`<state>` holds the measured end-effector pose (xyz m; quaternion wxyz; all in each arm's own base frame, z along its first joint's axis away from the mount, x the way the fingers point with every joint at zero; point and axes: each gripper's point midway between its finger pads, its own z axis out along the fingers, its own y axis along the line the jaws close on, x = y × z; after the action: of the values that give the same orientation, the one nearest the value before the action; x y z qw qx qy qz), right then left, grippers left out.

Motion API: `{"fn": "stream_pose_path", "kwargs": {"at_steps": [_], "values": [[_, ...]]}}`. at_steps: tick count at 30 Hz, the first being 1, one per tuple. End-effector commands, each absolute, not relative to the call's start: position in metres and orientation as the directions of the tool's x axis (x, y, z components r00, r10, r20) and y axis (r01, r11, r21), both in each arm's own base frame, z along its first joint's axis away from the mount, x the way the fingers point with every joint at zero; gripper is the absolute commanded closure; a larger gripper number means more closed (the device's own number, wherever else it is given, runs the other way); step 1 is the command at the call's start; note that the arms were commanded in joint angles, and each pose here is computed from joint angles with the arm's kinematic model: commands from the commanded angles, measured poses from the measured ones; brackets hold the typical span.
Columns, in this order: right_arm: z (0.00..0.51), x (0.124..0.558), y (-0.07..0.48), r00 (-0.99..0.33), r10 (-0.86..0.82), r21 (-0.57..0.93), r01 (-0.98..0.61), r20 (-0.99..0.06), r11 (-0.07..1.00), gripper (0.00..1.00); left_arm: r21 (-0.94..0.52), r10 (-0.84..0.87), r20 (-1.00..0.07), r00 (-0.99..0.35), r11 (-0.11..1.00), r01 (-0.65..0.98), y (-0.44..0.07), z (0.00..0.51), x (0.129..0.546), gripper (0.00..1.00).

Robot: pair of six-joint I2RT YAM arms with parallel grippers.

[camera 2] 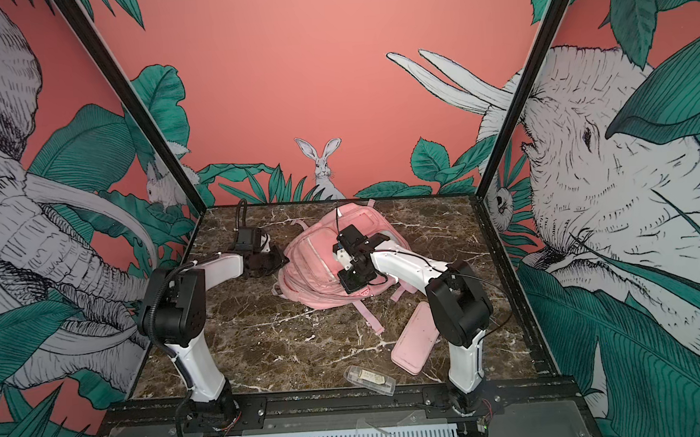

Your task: Pack the student bag

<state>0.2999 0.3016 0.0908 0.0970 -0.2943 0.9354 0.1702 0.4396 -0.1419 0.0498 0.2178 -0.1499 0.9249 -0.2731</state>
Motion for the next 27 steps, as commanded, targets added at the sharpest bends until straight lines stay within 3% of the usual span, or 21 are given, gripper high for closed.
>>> {"fn": "stream_pose_path", "kwargs": {"at_steps": [1, 9, 13, 27], "values": [[0.088, 0.284, 0.332, -0.79, -0.552, 0.319, -0.612, -0.266, 0.723, 1.0, -0.639, -0.385, -0.302, -0.872, 0.761, -0.115, -0.168, 0.071, 0.428, 0.83], [0.073, 0.271, 0.357, -0.796, -0.54, 0.318, -0.605, -0.274, 0.73, 1.0, -0.646, -0.376, -0.294, -0.879, 0.755, -0.107, -0.18, 0.069, 0.42, 0.83], [0.072, 0.278, 0.339, -0.809, -0.508, 0.239, -0.577, -0.294, 0.781, 1.0, -0.643, -0.373, -0.282, -0.884, 0.757, -0.115, -0.178, 0.065, 0.412, 0.83], [0.093, 0.346, 0.278, -0.861, -0.304, 0.191, -0.406, -0.408, 0.894, 1.0, -0.619, -0.306, -0.243, -0.92, 0.78, -0.096, -0.191, 0.054, 0.356, 0.82]]}}
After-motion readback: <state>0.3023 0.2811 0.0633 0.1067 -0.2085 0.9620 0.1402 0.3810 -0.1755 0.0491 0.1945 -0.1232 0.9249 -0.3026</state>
